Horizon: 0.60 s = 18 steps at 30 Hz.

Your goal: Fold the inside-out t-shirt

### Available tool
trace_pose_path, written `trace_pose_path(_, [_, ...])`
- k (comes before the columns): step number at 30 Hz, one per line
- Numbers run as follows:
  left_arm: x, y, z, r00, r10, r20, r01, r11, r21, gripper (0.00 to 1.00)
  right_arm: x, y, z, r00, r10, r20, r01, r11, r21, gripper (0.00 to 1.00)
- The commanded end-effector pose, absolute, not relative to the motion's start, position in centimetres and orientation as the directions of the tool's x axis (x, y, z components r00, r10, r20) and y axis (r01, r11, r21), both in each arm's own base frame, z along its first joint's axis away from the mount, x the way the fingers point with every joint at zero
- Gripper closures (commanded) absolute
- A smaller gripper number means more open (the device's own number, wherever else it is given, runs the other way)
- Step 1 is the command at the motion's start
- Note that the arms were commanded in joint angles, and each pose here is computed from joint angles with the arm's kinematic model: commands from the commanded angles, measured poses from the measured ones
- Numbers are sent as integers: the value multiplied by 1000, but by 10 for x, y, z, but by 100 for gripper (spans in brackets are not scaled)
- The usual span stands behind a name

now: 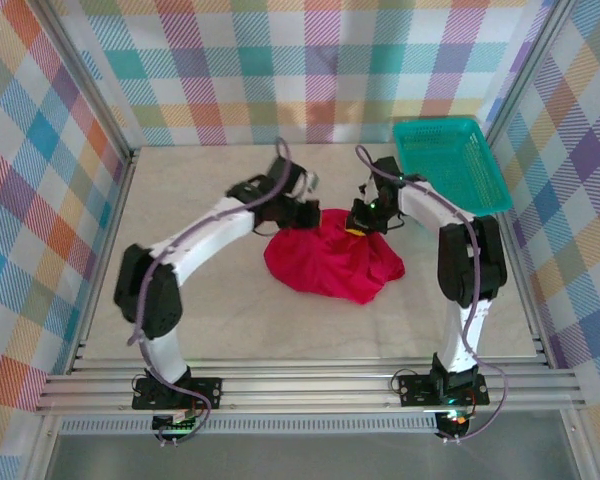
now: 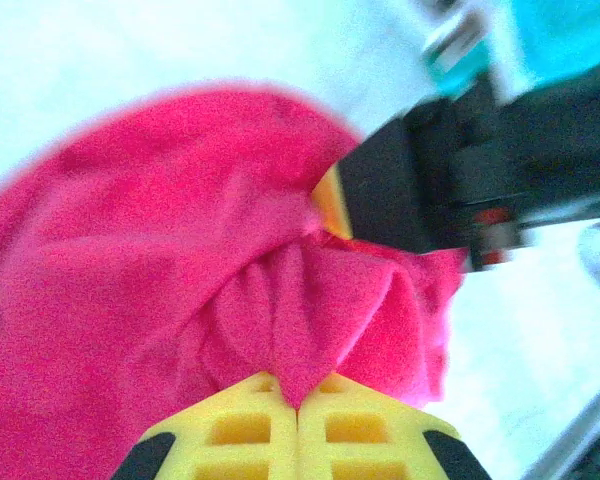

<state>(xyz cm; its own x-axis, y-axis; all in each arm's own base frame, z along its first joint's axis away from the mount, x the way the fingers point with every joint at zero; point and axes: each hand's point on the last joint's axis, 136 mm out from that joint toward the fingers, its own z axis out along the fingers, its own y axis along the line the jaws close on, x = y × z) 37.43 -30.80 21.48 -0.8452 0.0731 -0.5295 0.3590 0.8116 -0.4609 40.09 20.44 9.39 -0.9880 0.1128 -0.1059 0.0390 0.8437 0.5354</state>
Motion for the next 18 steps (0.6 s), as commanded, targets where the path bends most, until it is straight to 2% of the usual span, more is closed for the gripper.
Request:
trace_pose_path(1, [375, -269, 306, -771, -34, -636, 398, 754, -523, 100, 420, 206, 140, -975, 112, -195, -17, 828, 560, 100])
trace_pose_path(9, [388, -164, 373, -620, -330, -712, 316, 725, -612, 100, 440, 143, 247, -881, 302, -364, 5, 776, 631, 100])
trace_pose_path(18, [407, -164, 431, -536, -359, -764, 399, 690, -604, 100, 423, 151, 404, -743, 357, -566, -241, 646, 724, 100])
